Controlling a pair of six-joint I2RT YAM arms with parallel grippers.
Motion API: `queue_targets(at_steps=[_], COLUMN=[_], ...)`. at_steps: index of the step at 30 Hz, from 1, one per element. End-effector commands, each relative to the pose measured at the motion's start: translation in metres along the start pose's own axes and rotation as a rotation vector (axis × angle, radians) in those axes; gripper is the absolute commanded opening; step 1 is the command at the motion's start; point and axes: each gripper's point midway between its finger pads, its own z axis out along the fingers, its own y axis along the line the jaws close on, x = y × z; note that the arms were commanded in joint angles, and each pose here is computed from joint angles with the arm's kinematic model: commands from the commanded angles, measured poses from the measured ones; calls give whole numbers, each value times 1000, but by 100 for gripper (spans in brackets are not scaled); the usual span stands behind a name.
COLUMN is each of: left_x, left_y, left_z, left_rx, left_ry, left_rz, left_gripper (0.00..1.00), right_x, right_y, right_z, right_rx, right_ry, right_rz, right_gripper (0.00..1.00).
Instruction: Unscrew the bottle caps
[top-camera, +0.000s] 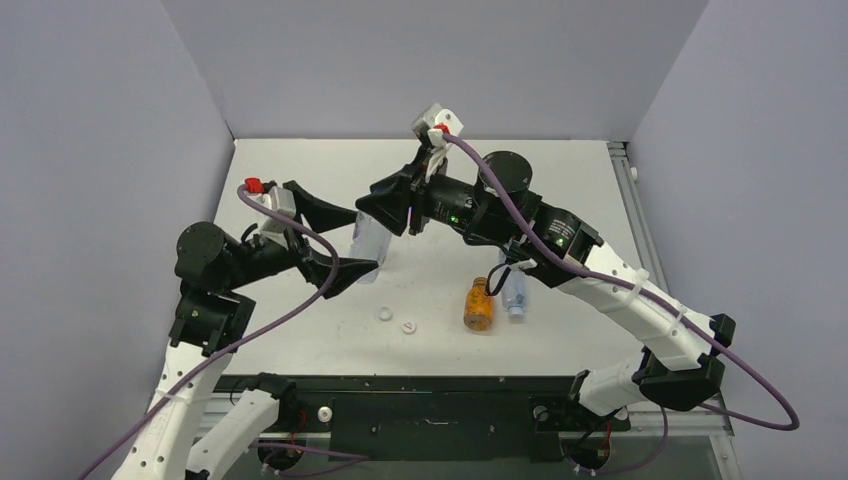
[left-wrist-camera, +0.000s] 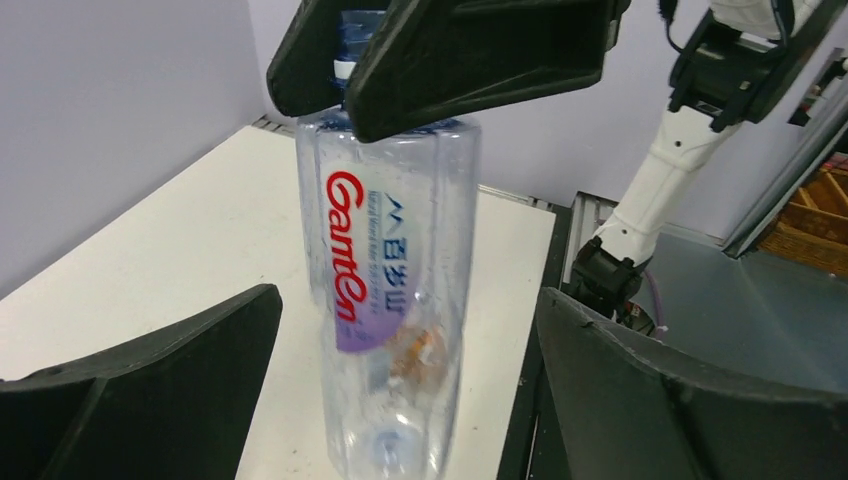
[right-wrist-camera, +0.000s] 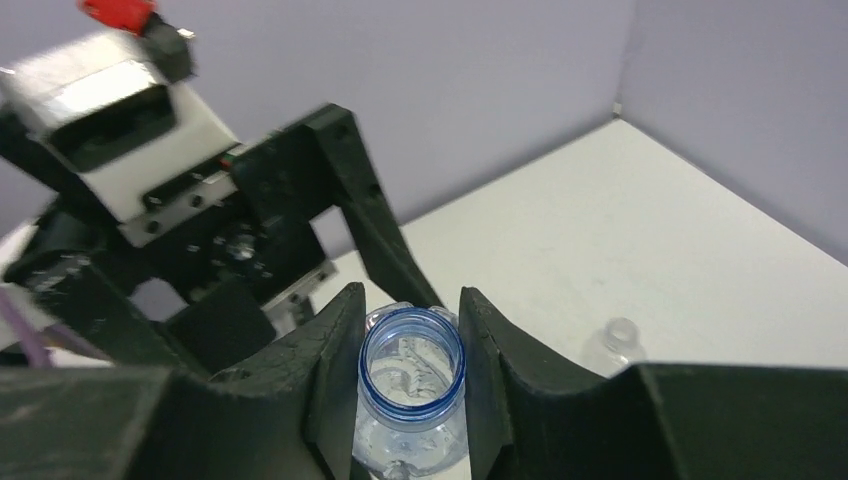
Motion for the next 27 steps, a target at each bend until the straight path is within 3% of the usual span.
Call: queue_targets(at_steps=[1, 4, 8, 12, 16, 27], left_x=[-8, 7, 23, 26, 26, 24], left_y=[21, 31, 39, 41, 38, 40], left_z=[-5, -13, -26, -33, -34, -40], left_rx=[-155, -211, -265, -303, -303, -329], left_ry=[19, 132, 244, 253, 256, 260], left_rz=[24, 59, 99, 109, 95, 153], left_gripper=[97, 97, 97, 97, 97, 97], right_x=[1, 11, 59, 118, 147, 191], right_y=[-60, -105, -152, -190, -214, -252], right_z=[-26, -39, -41, -33, -21, 1], right_rx=[259, 427, 562, 650, 712, 844], right_ry=[1, -1, 61, 130, 110, 30], right_rz=[-124, -137, -176, -186, -179, -170], right_gripper=[0, 0, 0, 0, 0, 0])
